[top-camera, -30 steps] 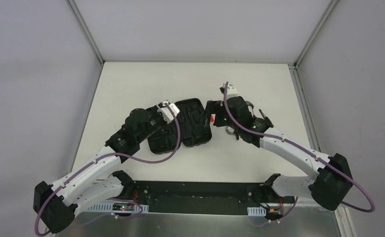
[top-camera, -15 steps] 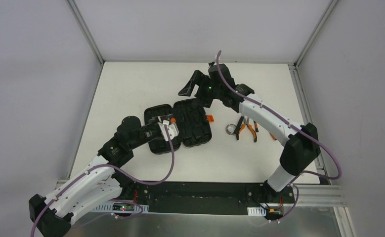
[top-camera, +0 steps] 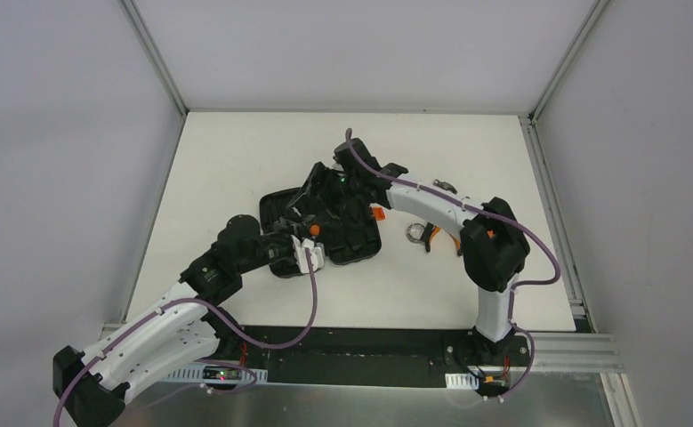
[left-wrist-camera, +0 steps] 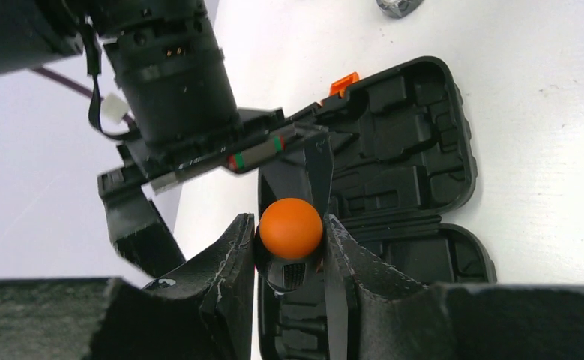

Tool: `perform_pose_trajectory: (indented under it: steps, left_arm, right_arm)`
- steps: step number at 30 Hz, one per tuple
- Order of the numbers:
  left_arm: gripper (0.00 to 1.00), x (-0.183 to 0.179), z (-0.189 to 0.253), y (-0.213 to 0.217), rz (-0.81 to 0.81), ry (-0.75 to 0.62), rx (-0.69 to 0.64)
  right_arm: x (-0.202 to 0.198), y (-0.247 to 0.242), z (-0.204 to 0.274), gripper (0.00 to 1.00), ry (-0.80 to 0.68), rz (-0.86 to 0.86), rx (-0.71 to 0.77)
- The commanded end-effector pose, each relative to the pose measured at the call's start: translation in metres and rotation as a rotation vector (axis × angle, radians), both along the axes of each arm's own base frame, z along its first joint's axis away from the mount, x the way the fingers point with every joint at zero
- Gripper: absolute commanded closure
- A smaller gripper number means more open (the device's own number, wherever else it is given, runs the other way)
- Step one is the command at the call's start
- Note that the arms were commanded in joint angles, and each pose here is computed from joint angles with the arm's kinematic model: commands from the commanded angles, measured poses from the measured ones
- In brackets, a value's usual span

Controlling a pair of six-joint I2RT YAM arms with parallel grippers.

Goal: Pack the tool kit
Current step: Place the screwdriver in the toolbox.

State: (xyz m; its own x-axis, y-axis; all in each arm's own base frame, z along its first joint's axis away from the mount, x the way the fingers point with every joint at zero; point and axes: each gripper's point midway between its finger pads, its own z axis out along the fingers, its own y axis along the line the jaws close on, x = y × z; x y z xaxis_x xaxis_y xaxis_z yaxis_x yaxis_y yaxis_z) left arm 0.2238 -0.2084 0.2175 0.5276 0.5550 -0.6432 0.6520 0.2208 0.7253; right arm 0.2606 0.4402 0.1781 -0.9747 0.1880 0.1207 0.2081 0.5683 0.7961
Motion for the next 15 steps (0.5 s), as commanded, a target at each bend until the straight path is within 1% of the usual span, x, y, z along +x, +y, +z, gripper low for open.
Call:
perform_pose_trajectory:
  steps: [1, 2, 4, 6, 8, 10, 12, 14, 15]
  left_arm:
    - [1.0, -0.005, 0.006, -0.007, -0.05, -0.062, 0.003]
    - [1.0, -0.004, 0.003, -0.006, -0.042, -0.06, 0.014]
    - [0.98, -0.003, -0.001, -0.004, -0.026, -0.052, 0.028]
    - [0.95, -0.003, -0.005, -0.001, -0.009, -0.04, 0.032]
    - [0.88, -0.003, -0.008, 0.001, 0.008, -0.021, 0.02]
    - [0.8, -0.002, -0.01, 0.005, 0.037, 0.004, 0.001]
    - [0.67, -0.002, -0.012, 0.009, 0.075, 0.035, -0.02]
    - [0.53, 0.0, -0.01, 0.015, 0.129, 0.066, -0.056]
    - [0.47, -0.001, -0.011, 0.02, 0.159, 0.091, -0.07]
  right_arm:
    - [-0.016, 0.026, 0.024, 0.3, 0.089, 0.059, 0.143]
    - [-0.017, 0.027, 0.023, 0.34, 0.098, 0.062, 0.153]
    - [-0.018, 0.029, 0.022, 0.48, 0.107, 0.063, 0.166]
    - [-0.016, 0.028, 0.017, 0.65, 0.106, 0.058, 0.161]
    - [-0.014, 0.029, 0.012, 0.83, 0.103, 0.052, 0.153]
    - [-0.009, 0.029, 0.006, 0.99, 0.088, 0.048, 0.141]
    - [-0.004, 0.028, -0.001, 1.0, 0.067, 0.043, 0.118]
    - [0.003, 0.026, -0.009, 1.0, 0.021, 0.031, 0.089]
    - [0.008, 0.025, -0.014, 1.0, -0.012, 0.022, 0.071]
